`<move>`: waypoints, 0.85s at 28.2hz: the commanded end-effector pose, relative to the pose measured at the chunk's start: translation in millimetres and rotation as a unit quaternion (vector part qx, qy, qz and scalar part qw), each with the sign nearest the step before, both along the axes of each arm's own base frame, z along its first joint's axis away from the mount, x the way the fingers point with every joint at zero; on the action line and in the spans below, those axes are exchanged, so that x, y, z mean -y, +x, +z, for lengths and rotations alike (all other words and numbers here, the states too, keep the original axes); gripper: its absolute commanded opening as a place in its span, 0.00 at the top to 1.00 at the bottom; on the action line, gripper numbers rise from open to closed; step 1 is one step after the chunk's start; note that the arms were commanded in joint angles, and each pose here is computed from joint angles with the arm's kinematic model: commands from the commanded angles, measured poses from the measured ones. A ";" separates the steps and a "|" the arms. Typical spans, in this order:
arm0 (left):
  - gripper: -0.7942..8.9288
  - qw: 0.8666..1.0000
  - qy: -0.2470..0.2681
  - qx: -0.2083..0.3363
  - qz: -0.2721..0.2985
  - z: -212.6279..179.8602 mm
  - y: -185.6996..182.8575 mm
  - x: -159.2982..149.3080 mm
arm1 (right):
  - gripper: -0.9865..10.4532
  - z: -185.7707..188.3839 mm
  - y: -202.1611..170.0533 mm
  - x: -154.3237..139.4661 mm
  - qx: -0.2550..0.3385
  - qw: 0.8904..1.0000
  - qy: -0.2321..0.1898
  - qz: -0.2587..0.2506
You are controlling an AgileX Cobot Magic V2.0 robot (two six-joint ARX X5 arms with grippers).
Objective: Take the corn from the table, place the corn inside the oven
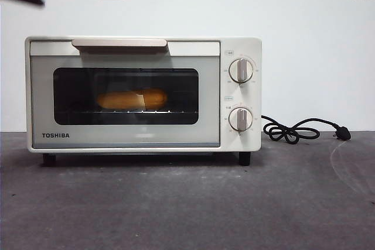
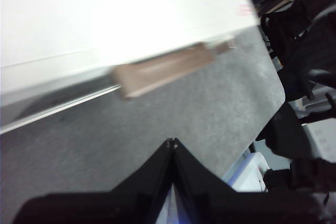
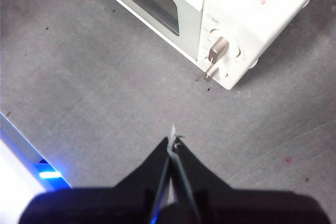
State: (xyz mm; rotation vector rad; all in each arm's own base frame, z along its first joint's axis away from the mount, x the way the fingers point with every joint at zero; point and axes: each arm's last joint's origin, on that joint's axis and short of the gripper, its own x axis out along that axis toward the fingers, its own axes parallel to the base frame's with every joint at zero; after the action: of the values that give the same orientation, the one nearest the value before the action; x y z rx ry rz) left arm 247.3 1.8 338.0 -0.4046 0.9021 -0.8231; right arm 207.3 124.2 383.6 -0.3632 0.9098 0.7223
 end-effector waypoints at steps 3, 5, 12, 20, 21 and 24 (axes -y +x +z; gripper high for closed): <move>0.93 0.997 0.021 0.063 -0.028 30.5 -41.8 18.0 | 0.92 0.7 0.2 0.2 0.003 1.000 0.001 0.003; 0.93 0.996 0.045 0.078 -0.029 39.1 -59.7 24.5 | 0.92 0.7 0.2 0.2 0.003 1.000 0.001 0.003; 0.93 0.990 0.104 0.089 -0.042 51.8 -109.6 41.1 | 0.92 0.0 -1.1 0.3 -0.005 1.000 0.002 0.007; 0.93 0.985 0.152 0.076 -0.034 50.4 -122.8 44.0 | 0.92 -0.4 -2.4 -0.1 -0.017 1.000 0.012 0.016; 0.93 0.985 0.153 0.075 -0.034 50.2 -122.5 44.1 | 0.92 -0.3 -2.3 -0.1 -0.017 1.000 0.013 0.016; 0.93 0.985 0.153 0.074 -0.034 49.9 -121.5 44.3 | 0.92 -0.2 -2.1 -0.3 -0.015 1.000 0.013 0.017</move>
State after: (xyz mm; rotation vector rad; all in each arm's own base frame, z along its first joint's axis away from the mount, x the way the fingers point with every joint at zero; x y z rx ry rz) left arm 125.8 -42.1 387.6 -0.0390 0.8874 -0.7508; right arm 205.0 124.5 382.6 -0.3421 0.9337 0.7655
